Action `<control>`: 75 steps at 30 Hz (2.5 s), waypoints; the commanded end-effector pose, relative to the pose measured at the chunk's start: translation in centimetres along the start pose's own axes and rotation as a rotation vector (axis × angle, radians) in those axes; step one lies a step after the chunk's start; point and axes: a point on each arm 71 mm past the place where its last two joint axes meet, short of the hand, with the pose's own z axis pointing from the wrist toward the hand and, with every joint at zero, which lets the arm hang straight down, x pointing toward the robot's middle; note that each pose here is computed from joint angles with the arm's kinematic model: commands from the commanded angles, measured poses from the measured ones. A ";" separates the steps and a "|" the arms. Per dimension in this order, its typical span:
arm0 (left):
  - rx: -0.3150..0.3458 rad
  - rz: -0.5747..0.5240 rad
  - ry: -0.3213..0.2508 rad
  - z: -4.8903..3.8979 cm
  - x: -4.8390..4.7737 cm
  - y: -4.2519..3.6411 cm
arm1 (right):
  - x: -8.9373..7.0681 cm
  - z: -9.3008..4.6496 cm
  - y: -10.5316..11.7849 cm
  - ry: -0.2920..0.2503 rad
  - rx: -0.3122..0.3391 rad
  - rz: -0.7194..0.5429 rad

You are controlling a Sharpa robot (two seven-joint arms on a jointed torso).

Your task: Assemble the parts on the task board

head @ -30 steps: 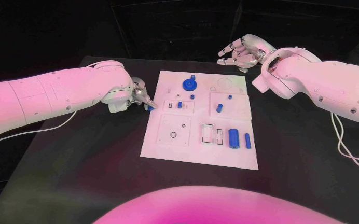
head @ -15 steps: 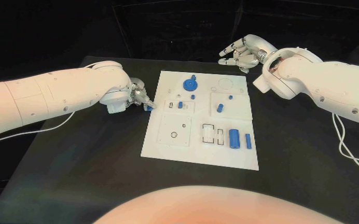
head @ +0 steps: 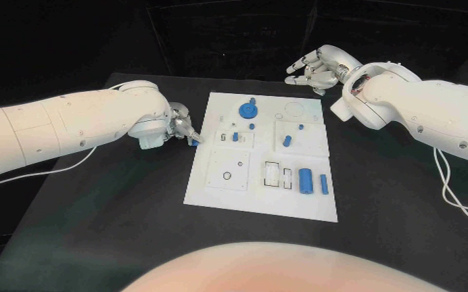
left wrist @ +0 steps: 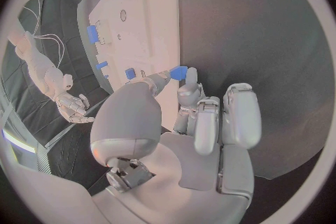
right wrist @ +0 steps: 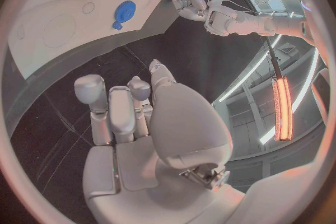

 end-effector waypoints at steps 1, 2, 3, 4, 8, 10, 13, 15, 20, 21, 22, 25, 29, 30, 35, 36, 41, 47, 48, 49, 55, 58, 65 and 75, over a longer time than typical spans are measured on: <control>0.020 -0.002 0.011 -0.09 0.15 -0.10 | -0.1 0.0 0.2 0.003 -0.010 0.004; 0.021 -0.003 0.012 -0.12 0.16 -0.07 | -0.1 0.0 0.1 0.003 -0.010 0.004; 0.022 -0.006 0.014 -0.14 0.18 -0.04 | -0.1 0.0 0.1 0.003 -0.010 0.004; 0.024 -0.008 0.016 -0.15 0.19 -0.02 | -0.1 0.0 0.1 0.003 -0.010 0.004; 0.031 -0.012 0.023 -0.20 0.24 0.00 | -0.1 0.0 0.1 0.003 -0.010 0.004; 0.034 -0.012 0.026 -0.22 0.26 -0.01 | -0.1 0.0 0.1 0.003 -0.010 0.004; 0.037 -0.012 0.028 -0.24 0.29 -0.03 | -0.1 0.0 0.1 0.003 -0.010 0.005; 0.037 -0.012 0.029 -0.24 0.30 -0.03 | -0.1 0.0 0.1 0.003 -0.010 0.005; 0.038 -0.013 0.029 -0.27 0.29 0.04 | -0.1 0.0 0.1 0.002 -0.010 0.005; 0.039 -0.014 0.028 -0.27 0.28 0.05 | -0.1 0.0 0.1 0.003 -0.010 0.005; 0.040 -0.015 0.028 -0.28 0.28 0.05 | -0.1 0.0 0.1 0.003 -0.010 0.005; 0.042 -0.016 0.025 -0.28 0.25 0.07 | -0.1 0.0 0.1 0.003 -0.010 0.005; 0.045 -0.019 0.022 -0.29 0.21 0.11 | -0.1 0.0 0.1 0.003 -0.009 0.005; 0.046 -0.021 0.020 -0.30 0.20 0.13 | -0.1 0.0 0.1 0.003 -0.010 0.005; 0.047 -0.029 0.011 -0.36 0.11 0.31 | -0.1 0.0 0.1 0.003 -0.010 0.005; 0.048 -0.031 0.008 -0.37 0.08 0.35 | -0.1 0.0 0.0 0.003 -0.009 0.005; 0.053 -0.039 -0.002 -0.44 -0.01 0.58 | -0.2 0.0 0.0 0.003 -0.009 0.005; 0.061 -0.046 -0.008 -0.53 -0.08 0.83 | -0.2 -0.1 0.0 0.004 -0.008 0.005; 0.063 -0.047 -0.009 -0.55 -0.09 0.86 | -0.2 -0.1 0.0 0.004 -0.008 0.005; 0.064 -0.047 -0.009 -0.56 -0.09 0.90 | -0.2 -0.1 0.0 0.004 -0.008 0.005; 0.070 -0.052 -0.010 -0.64 -0.11 1.10 | -0.2 -0.1 0.0 0.005 -0.008 0.005; 0.073 -0.058 -0.007 -0.67 -0.12 1.20 | -0.2 -0.1 0.0 0.005 -0.008 0.005; 0.075 -0.062 -0.002 -0.71 -0.13 1.38 | -0.2 -0.1 0.0 0.006 -0.008 0.005; 0.074 -0.083 0.002 -0.71 -0.07 1.33 | -0.2 0.0 0.0 0.006 -0.009 0.005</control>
